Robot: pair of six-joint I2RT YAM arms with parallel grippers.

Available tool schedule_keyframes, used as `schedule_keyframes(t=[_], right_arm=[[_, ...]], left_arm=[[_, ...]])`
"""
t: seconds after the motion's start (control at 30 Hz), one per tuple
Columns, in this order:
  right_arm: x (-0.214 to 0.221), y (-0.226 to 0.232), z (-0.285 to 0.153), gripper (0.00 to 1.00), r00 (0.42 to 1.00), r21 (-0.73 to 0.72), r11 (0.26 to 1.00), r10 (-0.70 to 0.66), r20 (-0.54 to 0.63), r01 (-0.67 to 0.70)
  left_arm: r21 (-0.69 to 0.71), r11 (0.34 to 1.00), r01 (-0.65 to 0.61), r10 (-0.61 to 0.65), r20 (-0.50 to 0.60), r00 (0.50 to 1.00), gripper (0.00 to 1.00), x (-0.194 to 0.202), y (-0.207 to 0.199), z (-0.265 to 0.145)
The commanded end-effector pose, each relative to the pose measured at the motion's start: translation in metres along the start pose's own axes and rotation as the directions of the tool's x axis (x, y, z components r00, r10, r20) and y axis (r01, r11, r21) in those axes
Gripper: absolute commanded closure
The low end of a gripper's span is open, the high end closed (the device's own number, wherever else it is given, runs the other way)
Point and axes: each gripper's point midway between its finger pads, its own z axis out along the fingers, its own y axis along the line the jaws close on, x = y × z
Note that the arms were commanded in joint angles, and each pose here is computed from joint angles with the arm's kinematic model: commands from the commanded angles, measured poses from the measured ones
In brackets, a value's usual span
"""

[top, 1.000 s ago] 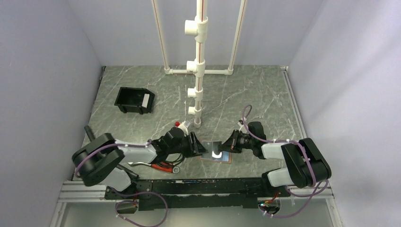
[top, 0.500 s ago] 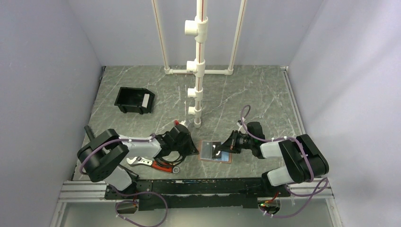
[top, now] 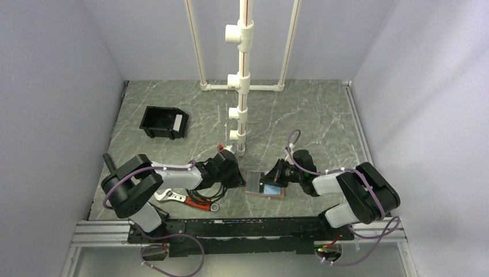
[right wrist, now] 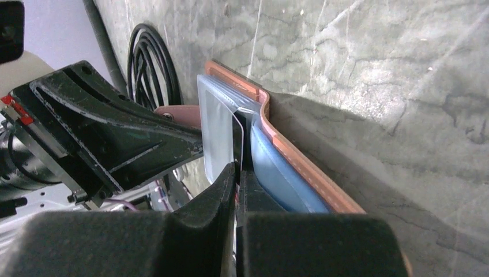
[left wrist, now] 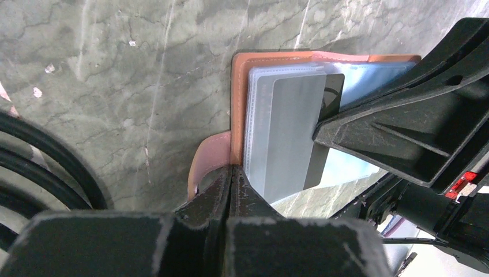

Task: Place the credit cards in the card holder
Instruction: Insert the credit card into the card holder.

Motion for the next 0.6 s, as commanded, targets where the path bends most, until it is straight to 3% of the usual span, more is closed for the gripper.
schedule_keyframes(t=[0.0,0.17,0.4,0.57], right_arm=[[-0.011,0.007,0.012,0.96,0.997,0.032,0.999,-0.016,0.08,0.014],[-0.007,0.01,0.018,0.95,0.997,0.055,0.998,-0.021,0.068,0.017],[-0.004,-0.015,-0.007,0.59,0.99,0.273,0.953,-0.143,0.008,0.136],[-0.003,-0.013,-0.026,0.5,0.973,0.326,0.918,-0.225,-0.045,0.228]], left_arm=[[-0.018,1.0,-0.002,0.001,-0.023,1.0,0.97,0.014,0.005,0.008],[0.002,1.0,0.011,-0.011,-0.034,0.999,0.97,0.018,0.002,0.007],[-0.037,0.999,-0.004,0.004,-0.016,1.0,0.97,0.015,0.01,-0.001],[-0.038,0.999,-0.003,0.002,-0.015,1.0,0.97,0.016,0.011,-0.001]])
